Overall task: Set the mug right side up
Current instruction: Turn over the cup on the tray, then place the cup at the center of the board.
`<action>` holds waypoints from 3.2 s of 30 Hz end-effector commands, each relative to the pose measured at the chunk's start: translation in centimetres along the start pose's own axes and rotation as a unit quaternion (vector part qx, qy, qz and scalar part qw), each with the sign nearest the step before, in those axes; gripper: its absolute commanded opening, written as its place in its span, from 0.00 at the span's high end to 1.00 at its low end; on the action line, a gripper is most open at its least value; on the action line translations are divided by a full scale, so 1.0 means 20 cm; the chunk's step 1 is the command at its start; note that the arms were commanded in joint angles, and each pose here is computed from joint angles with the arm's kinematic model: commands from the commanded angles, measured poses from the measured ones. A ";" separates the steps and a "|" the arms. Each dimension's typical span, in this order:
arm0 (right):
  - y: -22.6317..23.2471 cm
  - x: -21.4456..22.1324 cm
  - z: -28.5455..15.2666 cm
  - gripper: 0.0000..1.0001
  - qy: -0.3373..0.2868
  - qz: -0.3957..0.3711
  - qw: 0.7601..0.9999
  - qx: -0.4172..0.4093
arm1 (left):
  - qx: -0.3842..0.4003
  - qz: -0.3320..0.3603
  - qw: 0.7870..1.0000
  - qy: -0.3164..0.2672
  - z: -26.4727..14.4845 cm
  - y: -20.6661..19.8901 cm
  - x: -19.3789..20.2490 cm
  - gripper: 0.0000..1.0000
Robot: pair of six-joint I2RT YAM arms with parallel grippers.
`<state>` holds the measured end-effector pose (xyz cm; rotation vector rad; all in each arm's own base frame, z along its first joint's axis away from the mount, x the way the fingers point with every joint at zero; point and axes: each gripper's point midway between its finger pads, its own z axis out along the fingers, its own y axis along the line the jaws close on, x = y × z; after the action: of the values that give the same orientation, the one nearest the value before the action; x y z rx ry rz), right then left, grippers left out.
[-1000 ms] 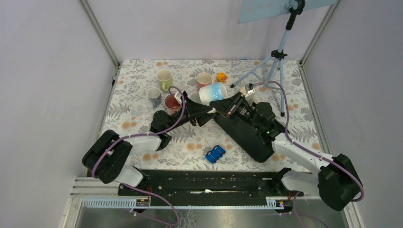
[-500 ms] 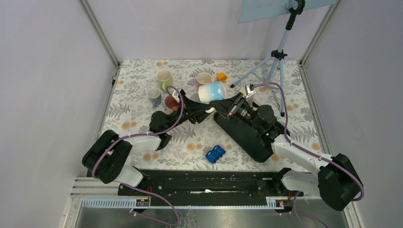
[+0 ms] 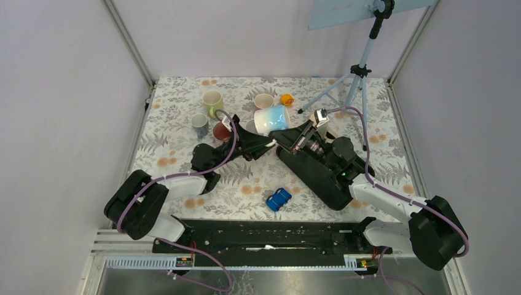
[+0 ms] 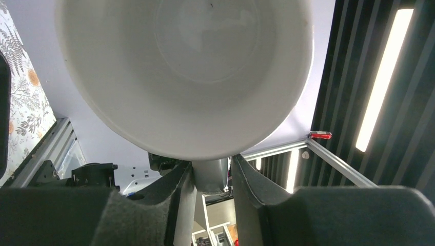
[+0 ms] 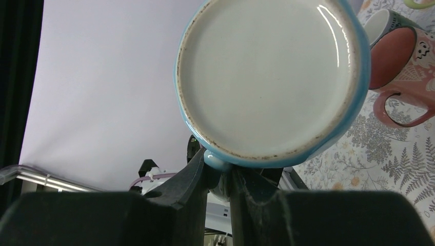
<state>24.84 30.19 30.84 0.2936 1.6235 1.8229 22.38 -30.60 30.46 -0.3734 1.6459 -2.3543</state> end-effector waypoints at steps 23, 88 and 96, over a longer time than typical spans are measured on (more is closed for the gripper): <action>0.03 0.08 -0.02 0.91 0.038 -0.054 0.998 0.010 | -0.137 0.277 0.950 0.047 -0.03 -0.05 -0.02 1.00; -0.45 0.02 -0.40 0.00 0.091 -0.239 0.913 0.318 | -0.656 0.286 0.680 -0.157 -1.06 0.17 -0.38 1.00; -0.41 0.00 -0.43 0.00 0.091 -0.258 0.906 0.322 | -0.689 0.251 0.666 -0.133 -1.16 0.34 -0.60 1.00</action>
<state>22.20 23.59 18.75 0.0003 2.2237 0.9264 22.33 -8.49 15.54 -0.4361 2.6292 -0.2343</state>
